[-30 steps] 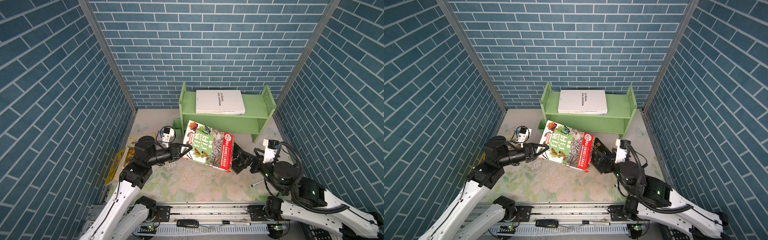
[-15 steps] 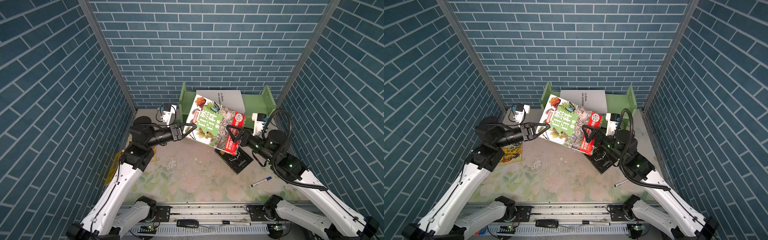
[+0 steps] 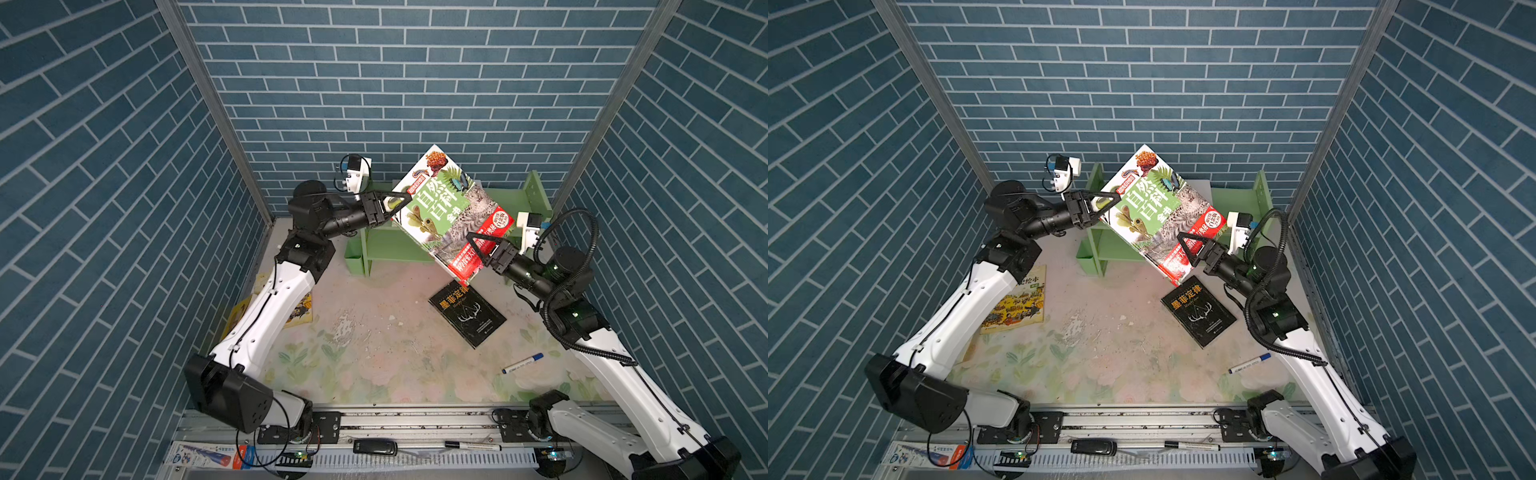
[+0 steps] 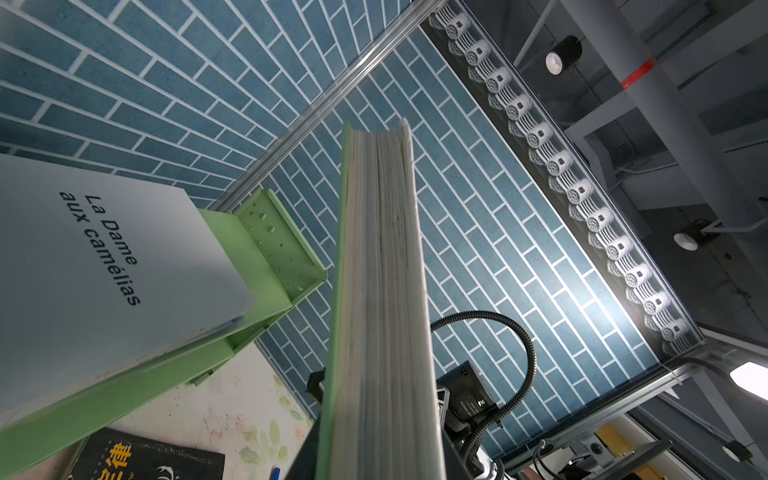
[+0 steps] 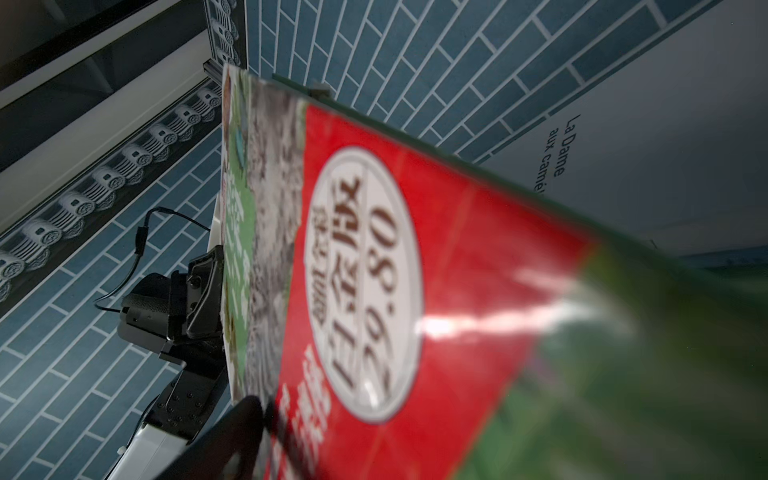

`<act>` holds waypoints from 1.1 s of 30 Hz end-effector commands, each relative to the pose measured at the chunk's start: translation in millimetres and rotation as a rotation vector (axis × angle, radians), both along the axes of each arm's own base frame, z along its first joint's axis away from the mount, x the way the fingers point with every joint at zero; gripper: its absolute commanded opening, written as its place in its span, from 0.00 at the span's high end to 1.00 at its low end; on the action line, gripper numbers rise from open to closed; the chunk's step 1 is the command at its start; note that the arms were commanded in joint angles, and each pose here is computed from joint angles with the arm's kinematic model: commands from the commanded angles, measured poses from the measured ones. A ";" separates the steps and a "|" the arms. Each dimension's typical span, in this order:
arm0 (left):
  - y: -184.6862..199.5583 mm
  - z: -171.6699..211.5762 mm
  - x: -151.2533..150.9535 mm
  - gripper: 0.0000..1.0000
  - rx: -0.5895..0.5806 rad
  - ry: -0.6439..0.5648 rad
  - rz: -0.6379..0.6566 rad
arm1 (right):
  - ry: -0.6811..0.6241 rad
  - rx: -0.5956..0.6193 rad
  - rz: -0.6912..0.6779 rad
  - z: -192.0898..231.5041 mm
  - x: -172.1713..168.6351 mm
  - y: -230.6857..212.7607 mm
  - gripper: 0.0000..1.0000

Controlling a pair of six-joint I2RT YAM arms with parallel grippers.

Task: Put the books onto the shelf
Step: 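Raise the encyclopedia with both grippers up toward the shelf top, then carry the encyclopedia over the white book on the shelf with both grippers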

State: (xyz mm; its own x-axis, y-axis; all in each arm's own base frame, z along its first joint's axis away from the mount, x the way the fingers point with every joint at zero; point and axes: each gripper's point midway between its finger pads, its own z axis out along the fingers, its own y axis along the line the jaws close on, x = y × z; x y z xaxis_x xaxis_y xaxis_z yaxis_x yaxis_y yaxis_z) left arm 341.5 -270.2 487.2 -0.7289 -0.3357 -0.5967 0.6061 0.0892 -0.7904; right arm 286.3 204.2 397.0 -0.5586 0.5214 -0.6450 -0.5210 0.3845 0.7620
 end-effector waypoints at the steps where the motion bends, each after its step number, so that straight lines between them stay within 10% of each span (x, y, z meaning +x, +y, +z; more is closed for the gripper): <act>1: 9.6 78.7 -8.3 1.00 -0.181 -0.178 0.015 | -0.023 0.038 -0.005 21.7 7.1 -5.0 0.01; 7: -2.5 73.1 31.7 1.00 -0.237 -0.097 0.010 | -0.014 0.090 0.044 35.8 43.7 11.8 0.08; 14: -6.7 65.8 73.0 1.00 -0.285 -0.023 0.080 | 0.015 0.112 -0.051 51.3 87.2 -3.2 0.40; 19: 1.7 60.8 89.0 1.00 -0.256 -0.028 0.222 | 0.018 0.124 -0.158 56.0 116.9 -23.6 0.19; 33: -5.8 31.6 142.1 1.00 -0.191 0.037 0.548 | -0.011 0.147 -0.326 79.9 201.0 -42.5 0.16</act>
State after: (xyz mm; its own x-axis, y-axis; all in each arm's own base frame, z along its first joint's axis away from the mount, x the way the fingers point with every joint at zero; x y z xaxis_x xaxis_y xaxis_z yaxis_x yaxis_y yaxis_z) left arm 483.8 -286.4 469.9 -0.5761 -0.6939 -0.4321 0.3820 0.2388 -0.8928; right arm 488.9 175.5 420.6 -0.4816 0.7172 -0.5037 -0.2871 0.4140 0.8638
